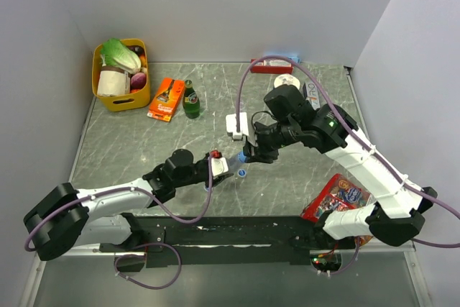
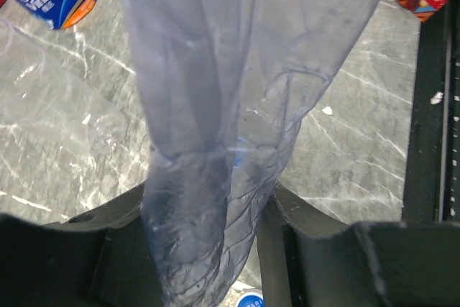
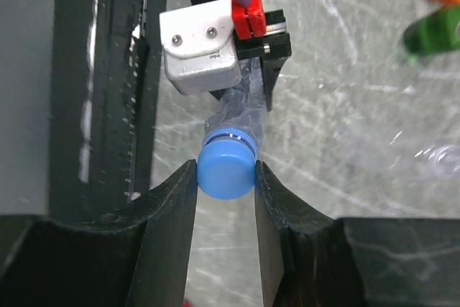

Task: Screw on the bottle caps

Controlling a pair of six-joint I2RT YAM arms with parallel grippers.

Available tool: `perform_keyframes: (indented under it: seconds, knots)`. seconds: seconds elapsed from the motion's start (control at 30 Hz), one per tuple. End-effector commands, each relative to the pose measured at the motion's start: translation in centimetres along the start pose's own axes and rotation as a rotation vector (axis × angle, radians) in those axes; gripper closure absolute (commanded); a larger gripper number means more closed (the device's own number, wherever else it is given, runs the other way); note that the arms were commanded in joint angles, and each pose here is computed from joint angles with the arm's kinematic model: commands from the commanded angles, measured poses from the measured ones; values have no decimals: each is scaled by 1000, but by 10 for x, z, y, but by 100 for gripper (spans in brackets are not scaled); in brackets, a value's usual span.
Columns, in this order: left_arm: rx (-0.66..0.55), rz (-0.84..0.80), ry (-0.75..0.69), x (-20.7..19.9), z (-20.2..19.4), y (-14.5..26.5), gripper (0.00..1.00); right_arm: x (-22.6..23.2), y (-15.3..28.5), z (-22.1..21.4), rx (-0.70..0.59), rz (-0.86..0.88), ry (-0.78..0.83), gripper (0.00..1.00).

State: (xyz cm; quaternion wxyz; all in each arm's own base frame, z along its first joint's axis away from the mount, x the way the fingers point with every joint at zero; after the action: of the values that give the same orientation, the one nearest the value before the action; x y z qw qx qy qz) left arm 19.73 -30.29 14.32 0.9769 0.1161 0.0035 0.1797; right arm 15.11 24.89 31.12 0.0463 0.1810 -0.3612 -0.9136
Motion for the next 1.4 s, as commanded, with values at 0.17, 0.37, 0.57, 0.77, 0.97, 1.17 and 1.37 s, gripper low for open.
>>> perform_keyframes:
  seconds: [0.17, 0.37, 0.57, 0.77, 0.97, 1.17, 1.37]
  knots:
    - [-330, 156, 89, 33, 107, -6, 99, 19, -10, -33, 156, 23, -548, 78]
    - [-323, 152, 92, 31, 108, -7, 99, 7, -10, -37, 169, -1, -602, 77]
    - [-307, 142, 85, 30, 103, -9, 99, -4, -5, -29, 154, -23, -608, 75]
    - [-276, 115, 103, 25, 94, -11, 99, -15, 7, -22, 136, -62, -590, 60]
    - [-228, 49, 96, 13, 80, -12, 99, -44, 55, 37, -86, -185, -430, 0]
    - [-205, -4, 111, 6, 78, -15, 99, -41, 79, 64, -169, -182, -333, 0]
    - [-179, -96, 62, 0, 75, -13, 99, -31, 77, 10, -1, -233, -70, 3]
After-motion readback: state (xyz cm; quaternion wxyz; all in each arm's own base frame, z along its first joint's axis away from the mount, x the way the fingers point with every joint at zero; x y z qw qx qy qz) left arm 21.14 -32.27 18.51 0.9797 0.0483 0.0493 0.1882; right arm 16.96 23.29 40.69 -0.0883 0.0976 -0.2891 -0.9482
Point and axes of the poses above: each gripper's point midway between its finger pads, its own y axis back along the fingers, its own x axis along the line the jaws close on, z = x × y, the point moved 1 cm from there along y, back along the fingers, and after that the axes turned 12 degrees about y, right-handed, at the moved point
